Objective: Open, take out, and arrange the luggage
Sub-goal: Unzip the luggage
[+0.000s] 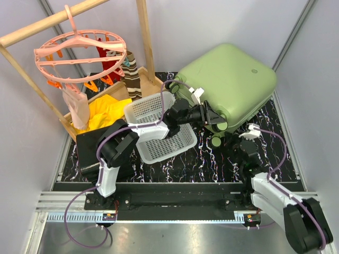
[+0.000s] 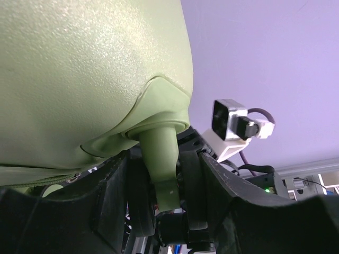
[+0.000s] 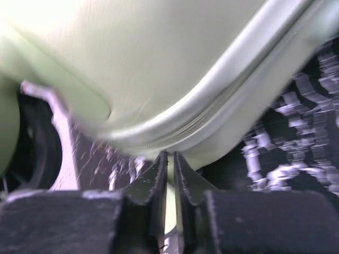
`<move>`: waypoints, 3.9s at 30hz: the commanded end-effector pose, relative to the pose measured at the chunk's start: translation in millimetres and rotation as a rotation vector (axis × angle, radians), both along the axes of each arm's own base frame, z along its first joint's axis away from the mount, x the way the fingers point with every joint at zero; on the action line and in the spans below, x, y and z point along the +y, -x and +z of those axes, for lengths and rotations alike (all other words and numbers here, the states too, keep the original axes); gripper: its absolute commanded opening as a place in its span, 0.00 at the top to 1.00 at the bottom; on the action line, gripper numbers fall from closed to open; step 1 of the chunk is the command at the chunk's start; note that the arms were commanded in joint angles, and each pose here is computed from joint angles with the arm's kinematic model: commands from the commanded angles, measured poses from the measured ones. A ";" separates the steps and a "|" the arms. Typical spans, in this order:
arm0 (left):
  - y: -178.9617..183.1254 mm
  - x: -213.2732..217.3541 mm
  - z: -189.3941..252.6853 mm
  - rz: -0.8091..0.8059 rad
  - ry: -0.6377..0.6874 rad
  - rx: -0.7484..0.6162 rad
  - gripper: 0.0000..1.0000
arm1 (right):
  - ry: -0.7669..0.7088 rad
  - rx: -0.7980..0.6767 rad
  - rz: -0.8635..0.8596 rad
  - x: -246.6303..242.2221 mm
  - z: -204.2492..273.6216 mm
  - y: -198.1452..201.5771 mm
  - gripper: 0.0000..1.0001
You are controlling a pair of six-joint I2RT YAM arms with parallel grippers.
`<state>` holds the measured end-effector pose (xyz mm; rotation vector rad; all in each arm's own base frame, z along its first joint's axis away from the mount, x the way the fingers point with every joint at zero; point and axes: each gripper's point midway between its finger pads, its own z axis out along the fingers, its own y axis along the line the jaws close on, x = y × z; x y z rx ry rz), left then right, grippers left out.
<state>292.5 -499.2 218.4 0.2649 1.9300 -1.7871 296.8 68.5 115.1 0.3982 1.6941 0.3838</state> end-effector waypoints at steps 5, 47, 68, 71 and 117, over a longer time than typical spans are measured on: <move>21.0 24.2 154.9 -0.026 0.333 -0.342 1.00 | -0.072 -0.079 0.266 50.6 26.6 2.0 0.61; 57.3 0.8 158.3 -0.110 0.342 -0.326 1.00 | -0.092 -0.293 0.245 56.2 51.6 -29.9 0.64; 56.1 2.2 154.0 -0.097 0.327 -0.333 1.00 | -0.048 -0.312 0.082 25.6 57.4 -34.4 0.96; 51.3 5.3 153.5 -0.081 0.325 -0.334 1.00 | -0.060 -0.294 0.061 20.6 54.4 -29.8 1.00; 50.9 7.2 169.7 -0.084 0.343 -0.353 1.00 | -0.046 -0.123 0.268 51.0 34.8 -2.3 0.57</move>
